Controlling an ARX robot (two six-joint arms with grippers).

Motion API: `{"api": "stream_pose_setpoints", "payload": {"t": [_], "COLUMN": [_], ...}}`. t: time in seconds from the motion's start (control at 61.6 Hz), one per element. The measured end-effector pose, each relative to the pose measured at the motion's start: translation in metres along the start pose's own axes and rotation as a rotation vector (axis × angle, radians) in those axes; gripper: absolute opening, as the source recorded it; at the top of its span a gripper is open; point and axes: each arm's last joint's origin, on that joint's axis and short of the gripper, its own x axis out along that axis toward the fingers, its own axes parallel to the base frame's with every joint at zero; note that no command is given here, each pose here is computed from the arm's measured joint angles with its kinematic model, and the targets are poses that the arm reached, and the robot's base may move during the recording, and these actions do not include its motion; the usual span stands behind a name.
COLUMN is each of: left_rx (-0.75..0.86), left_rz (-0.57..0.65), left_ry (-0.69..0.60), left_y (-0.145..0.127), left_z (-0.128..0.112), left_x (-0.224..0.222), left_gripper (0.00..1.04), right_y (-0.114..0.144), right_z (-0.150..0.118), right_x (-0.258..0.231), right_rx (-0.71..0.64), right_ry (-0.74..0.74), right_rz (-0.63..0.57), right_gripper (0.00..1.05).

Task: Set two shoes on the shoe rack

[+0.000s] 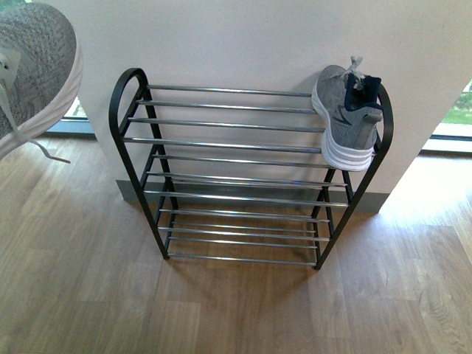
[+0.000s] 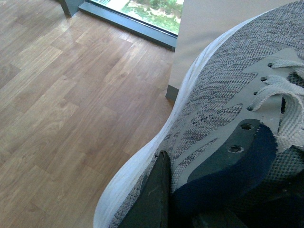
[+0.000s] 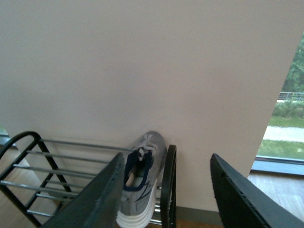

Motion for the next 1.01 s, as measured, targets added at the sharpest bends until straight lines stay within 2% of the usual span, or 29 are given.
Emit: {"api": "stream_pose_setpoints", "payload": {"t": [0.049, 0.114, 0.146, 0.6, 0.698, 1.006], "left_rx": [0.0, 0.0, 0.0, 0.0, 0.0, 0.0], "left_rz": [0.0, 0.0, 0.0, 0.0, 0.0, -0.001], "left_ry": [0.0, 0.0, 0.0, 0.0, 0.0, 0.0], "left_y": [0.0, 0.0, 0.0, 0.0, 0.0, 0.0], "left_z": [0.0, 0.0, 0.0, 0.0, 0.0, 0.0], "left_x": [0.0, 0.0, 0.0, 0.0, 0.0, 0.0], "left_gripper": [0.02, 0.02, 0.02, 0.02, 0.02, 0.02], "right_y": [0.004, 0.012, 0.014, 0.039, 0.045, 0.045], "right_z": [-0.004, -0.011, -0.013, -0.035, -0.037, -0.043], "right_x": [-0.006, -0.017, -0.02, -0.06, -0.065, -0.077], "right_rx": [-0.003, -0.012, -0.019, -0.019, -0.02, -0.02], "right_ry": [0.002, -0.001, -0.004, -0.002, -0.005, -0.025], "right_rz": [-0.002, -0.007, -0.005, -0.022, 0.008, 0.002], "right_gripper": [0.21, 0.05, 0.01, 0.02, 0.02, 0.02]}}
